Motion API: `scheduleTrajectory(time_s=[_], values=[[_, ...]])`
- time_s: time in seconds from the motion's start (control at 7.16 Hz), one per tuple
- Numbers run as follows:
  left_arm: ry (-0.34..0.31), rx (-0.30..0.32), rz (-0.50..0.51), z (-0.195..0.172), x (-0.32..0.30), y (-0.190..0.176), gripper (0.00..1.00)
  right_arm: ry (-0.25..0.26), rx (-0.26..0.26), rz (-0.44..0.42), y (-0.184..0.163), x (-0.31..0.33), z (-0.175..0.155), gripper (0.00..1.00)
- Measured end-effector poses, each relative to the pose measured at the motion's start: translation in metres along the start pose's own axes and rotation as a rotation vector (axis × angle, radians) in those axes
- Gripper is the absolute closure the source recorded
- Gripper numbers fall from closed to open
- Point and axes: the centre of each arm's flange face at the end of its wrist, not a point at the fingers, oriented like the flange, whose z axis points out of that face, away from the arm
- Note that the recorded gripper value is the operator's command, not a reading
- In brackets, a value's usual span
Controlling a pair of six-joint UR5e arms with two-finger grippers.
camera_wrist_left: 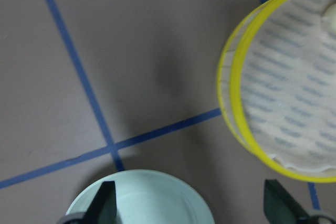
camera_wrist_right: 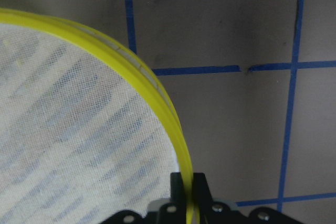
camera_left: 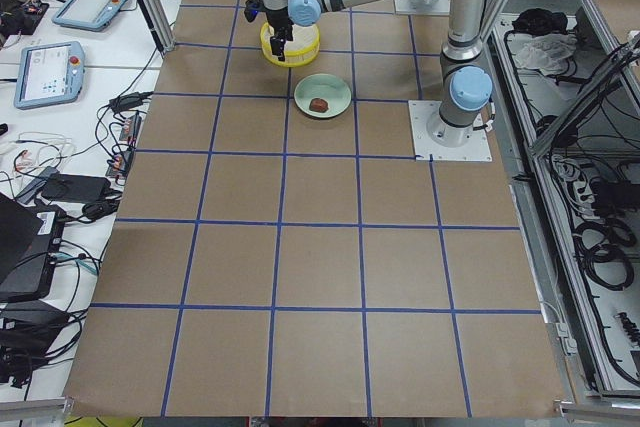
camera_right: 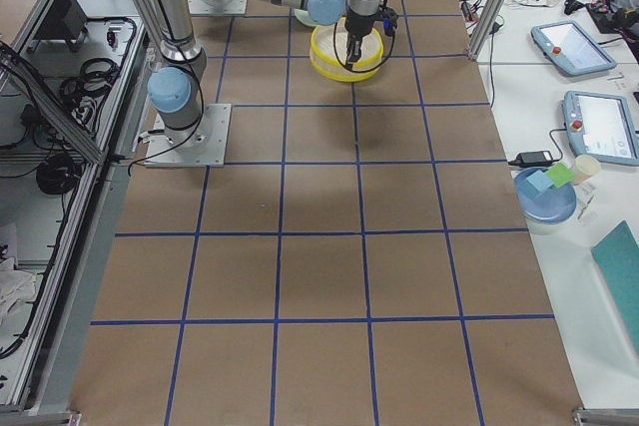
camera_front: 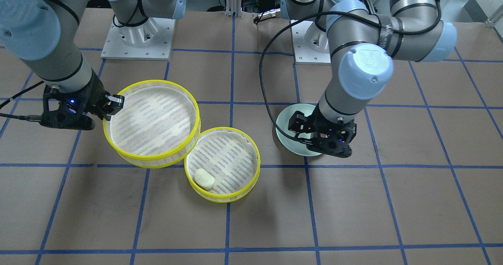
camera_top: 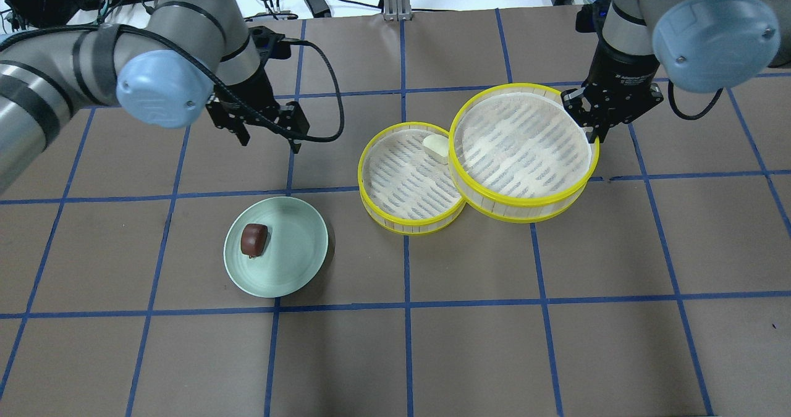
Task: Place buns in different layers of steamer
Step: 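Release the bun and raise the left gripper while the right restacks the tier, then lower the left gripper onto the dark brown bun and grasp it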
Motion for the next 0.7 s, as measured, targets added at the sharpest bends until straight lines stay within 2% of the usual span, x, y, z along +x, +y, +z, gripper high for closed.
scheduleTrajectory(time_s=[0.14, 0.42, 0.7], values=[[0.007, -0.055, -0.016, 0.008, -0.019, 0.009, 0.0, -0.003, 0.017, 0.03, -0.008, -0.03, 0.011, 0.9], [0.036, -0.182, 0.009, 0.058, -0.026, 0.032, 0.0, -0.006, 0.062, 0.107, -0.025, -0.106, 0.043, 0.9], [0.033, -0.269, 0.039, 0.097, -0.03, 0.041, 0.0, -0.002, 0.058, 0.16, -0.025, -0.148, 0.067, 0.89]])
